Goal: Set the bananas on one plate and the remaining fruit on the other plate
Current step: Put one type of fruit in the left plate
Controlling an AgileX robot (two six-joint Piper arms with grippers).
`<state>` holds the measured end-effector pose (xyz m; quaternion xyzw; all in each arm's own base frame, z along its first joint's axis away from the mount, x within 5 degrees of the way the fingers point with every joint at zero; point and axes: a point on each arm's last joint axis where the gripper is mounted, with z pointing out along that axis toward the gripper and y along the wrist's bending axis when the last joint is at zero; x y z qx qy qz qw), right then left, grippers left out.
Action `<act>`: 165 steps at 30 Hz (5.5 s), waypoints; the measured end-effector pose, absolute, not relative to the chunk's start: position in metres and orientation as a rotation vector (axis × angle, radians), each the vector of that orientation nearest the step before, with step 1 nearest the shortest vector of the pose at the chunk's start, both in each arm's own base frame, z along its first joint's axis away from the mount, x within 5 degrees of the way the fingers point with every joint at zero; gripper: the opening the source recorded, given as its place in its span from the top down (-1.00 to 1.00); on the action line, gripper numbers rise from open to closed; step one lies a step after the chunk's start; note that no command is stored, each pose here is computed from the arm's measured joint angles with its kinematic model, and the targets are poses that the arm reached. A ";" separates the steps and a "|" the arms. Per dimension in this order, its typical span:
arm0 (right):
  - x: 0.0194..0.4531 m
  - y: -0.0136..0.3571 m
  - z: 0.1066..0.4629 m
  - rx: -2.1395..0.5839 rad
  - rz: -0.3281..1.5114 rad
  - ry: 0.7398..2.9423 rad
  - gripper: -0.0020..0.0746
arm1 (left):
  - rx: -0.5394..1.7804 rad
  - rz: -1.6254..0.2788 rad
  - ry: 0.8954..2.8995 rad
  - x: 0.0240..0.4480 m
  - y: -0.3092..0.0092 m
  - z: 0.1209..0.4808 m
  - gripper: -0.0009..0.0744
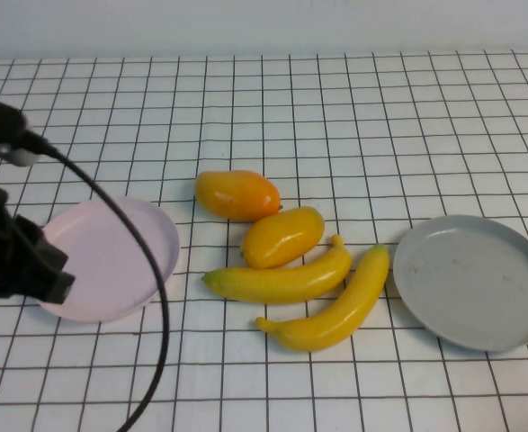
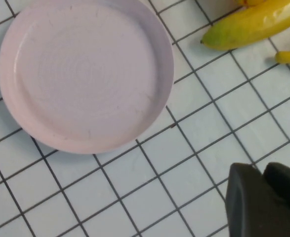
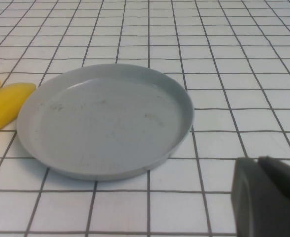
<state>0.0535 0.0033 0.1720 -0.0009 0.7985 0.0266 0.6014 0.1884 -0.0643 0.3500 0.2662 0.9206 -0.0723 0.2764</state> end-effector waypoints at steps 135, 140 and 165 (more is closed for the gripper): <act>0.053 0.003 0.172 -0.002 0.062 1.850 0.99 | 1.886 0.059 1.868 0.421 -0.214 0.215 -0.80; 0.053 0.003 0.172 -0.002 0.062 1.850 0.99 | 1.794 0.080 1.873 0.431 -0.218 0.205 -0.80; 0.053 0.003 0.172 -0.002 0.062 1.850 0.99 | 1.367 -0.074 2.450 0.412 -0.204 0.251 -0.44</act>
